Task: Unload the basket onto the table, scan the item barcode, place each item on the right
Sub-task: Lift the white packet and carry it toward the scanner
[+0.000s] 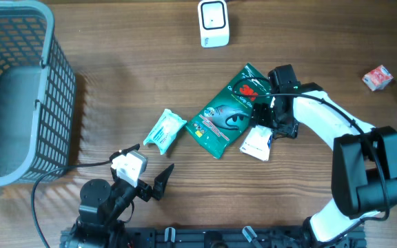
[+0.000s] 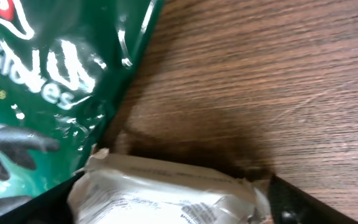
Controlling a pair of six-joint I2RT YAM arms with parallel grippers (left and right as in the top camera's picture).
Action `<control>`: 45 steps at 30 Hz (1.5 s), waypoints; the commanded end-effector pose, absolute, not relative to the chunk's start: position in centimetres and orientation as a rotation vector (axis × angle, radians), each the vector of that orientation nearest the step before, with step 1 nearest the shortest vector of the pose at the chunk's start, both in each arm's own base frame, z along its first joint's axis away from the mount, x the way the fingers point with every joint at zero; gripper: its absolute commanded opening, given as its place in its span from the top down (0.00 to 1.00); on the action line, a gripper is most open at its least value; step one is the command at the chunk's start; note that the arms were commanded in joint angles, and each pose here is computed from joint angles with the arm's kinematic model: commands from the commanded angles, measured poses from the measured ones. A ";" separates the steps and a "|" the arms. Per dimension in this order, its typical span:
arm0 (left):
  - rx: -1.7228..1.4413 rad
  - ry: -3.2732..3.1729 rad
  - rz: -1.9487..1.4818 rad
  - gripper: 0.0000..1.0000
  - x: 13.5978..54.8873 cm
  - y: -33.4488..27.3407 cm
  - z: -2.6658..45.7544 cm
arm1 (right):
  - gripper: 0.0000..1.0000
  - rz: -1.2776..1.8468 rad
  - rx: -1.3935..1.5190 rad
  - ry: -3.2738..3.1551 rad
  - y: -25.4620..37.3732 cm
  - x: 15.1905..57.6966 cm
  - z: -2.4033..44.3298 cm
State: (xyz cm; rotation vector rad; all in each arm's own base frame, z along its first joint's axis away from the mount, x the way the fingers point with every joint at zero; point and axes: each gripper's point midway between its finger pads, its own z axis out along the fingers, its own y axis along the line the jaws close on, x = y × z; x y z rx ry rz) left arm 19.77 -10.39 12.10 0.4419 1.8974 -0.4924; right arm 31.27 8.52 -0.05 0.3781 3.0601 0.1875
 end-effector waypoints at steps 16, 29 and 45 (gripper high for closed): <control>0.441 1.891 -0.489 0.00 19.8 -10.3 12.2 | 0.47 0.971 -0.114 2.993 17.1 31.7 6.2; 0.441 1.891 -0.489 0.00 19.8 -10.3 12.2 | 0.47 1.417 -0.514 2.611 21.0 30.0 14.6; 0.441 1.891 -0.489 0.00 19.8 -10.3 12.2 | 0.48 1.353 -0.553 2.542 21.1 31.6 14.8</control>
